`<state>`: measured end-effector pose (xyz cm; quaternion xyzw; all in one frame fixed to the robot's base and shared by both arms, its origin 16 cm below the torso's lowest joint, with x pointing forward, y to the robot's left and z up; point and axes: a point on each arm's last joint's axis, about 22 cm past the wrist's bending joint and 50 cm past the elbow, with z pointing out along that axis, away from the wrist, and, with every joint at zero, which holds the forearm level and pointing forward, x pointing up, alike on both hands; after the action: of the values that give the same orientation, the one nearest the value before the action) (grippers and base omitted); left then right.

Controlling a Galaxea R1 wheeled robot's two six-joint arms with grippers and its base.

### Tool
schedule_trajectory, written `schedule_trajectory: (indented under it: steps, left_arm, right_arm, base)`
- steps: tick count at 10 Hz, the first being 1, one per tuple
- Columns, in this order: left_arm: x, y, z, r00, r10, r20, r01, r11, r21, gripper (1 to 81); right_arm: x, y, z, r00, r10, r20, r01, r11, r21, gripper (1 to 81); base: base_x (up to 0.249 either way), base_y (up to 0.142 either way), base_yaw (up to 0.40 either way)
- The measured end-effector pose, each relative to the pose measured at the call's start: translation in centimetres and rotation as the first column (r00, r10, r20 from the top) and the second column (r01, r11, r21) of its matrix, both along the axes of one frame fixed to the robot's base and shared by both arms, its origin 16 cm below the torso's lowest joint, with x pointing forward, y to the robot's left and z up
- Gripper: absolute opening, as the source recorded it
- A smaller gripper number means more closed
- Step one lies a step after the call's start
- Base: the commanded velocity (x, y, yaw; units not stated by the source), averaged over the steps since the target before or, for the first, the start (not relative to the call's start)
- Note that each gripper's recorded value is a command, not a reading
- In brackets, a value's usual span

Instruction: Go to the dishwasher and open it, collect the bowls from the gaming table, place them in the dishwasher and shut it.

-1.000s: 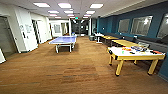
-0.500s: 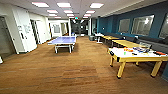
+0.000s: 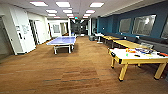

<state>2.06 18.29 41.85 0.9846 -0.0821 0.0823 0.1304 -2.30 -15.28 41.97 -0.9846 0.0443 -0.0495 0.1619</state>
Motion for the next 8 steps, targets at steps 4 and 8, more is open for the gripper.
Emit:
schedule_trajectory:
  steps: [4,8]
  left_arm:
    - [-0.03,-0.03,0.0,1.0,0.0,0.0,0.0,1.0,0.0,81.1]
    - [0.0,-0.22,0.02,1.0,0.001,0.001,-0.001,1.0,-0.003,81.1]
  right_arm:
    - [-0.06,0.24,0.03,1.0,0.0,0.0,0.0,1.0,0.003,81.1]
    - [-0.19,0.25,0.02,1.0,0.0,-0.002,0.0,1.0,0.003,81.1]
  base:
    - [0.229,0.0,0.0]
    - [0.238,0.0,0.0]
